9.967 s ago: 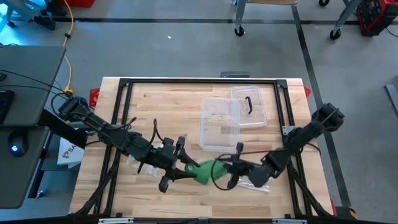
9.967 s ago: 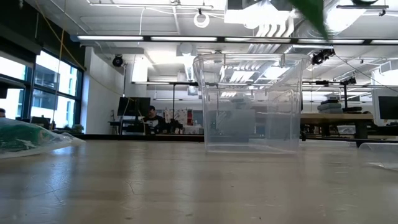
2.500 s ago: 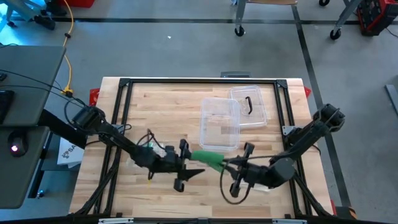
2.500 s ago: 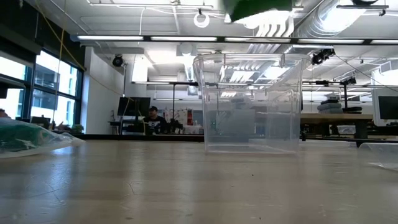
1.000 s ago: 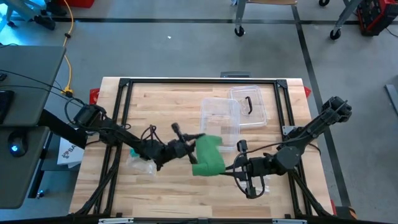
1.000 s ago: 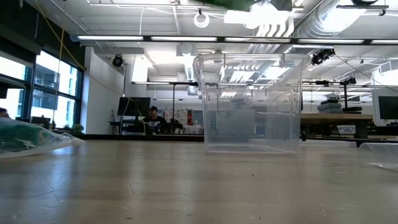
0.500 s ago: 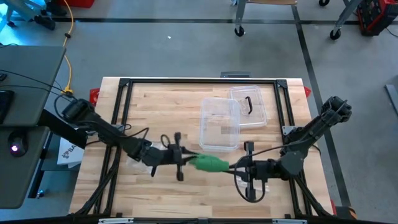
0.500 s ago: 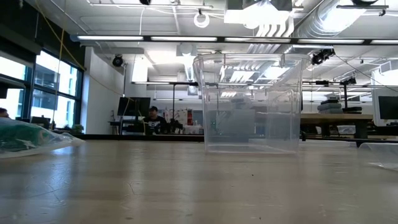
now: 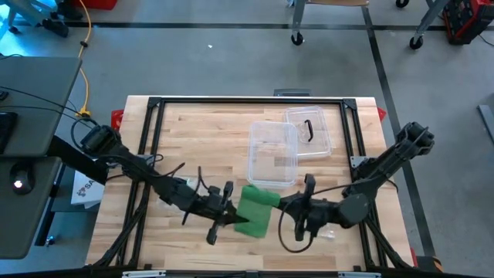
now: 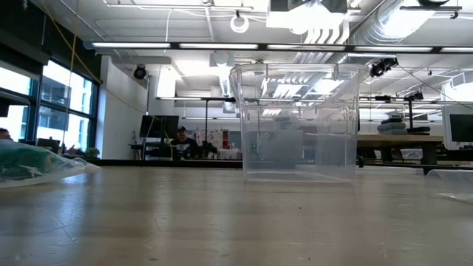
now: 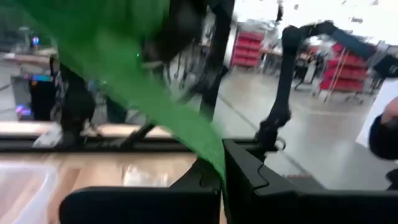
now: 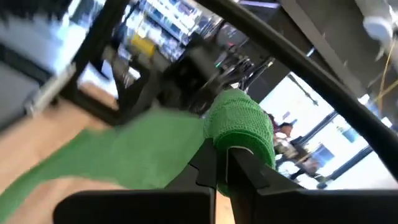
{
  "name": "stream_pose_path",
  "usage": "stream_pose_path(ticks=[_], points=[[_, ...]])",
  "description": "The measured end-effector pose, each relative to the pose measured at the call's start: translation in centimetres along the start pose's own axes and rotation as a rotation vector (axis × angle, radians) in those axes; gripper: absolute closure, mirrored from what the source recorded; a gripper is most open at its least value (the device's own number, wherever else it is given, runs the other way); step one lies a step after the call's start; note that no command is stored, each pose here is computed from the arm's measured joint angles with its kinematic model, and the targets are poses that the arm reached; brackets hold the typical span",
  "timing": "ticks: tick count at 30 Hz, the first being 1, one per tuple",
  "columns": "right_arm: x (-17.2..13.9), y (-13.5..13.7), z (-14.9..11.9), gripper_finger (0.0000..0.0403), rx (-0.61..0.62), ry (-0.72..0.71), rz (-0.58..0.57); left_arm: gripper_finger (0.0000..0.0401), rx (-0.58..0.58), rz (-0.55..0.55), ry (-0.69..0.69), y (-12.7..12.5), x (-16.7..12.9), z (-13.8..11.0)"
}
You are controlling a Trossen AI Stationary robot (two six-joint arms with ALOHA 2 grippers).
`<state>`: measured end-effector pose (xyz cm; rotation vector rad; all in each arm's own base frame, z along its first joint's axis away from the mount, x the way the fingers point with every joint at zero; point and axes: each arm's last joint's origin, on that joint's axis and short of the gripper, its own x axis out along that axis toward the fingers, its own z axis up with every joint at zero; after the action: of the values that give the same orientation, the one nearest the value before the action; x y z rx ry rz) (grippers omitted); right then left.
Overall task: Roll bandage
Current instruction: Roll the green bandage
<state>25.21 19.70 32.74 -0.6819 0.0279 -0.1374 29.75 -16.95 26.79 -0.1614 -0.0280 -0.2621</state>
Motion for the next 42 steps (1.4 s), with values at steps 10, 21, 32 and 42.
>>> stream_pose_path(ticks=[10,21,32,42], points=[[1.2,3.6,-1.7,0.0391,-0.439,0.132,-0.023,0.0382,-0.054,-0.032,0.008,-0.2,0.0,0.0],[0.2,4.3,-1.2,0.0387,-0.547,0.149,-0.033,0.0242,-0.218,-0.132,0.249,1.2,-0.1,-1.4],[-0.8,4.6,-0.4,0.0387,-0.554,0.126,-0.046,0.0215,-0.221,0.051,0.453,3.3,-1.5,-2.0],[-0.9,4.6,-0.3,0.0386,-0.523,0.115,-0.046,0.0249,0.178,0.235,0.054,-1.2,-4.6,4.0]])
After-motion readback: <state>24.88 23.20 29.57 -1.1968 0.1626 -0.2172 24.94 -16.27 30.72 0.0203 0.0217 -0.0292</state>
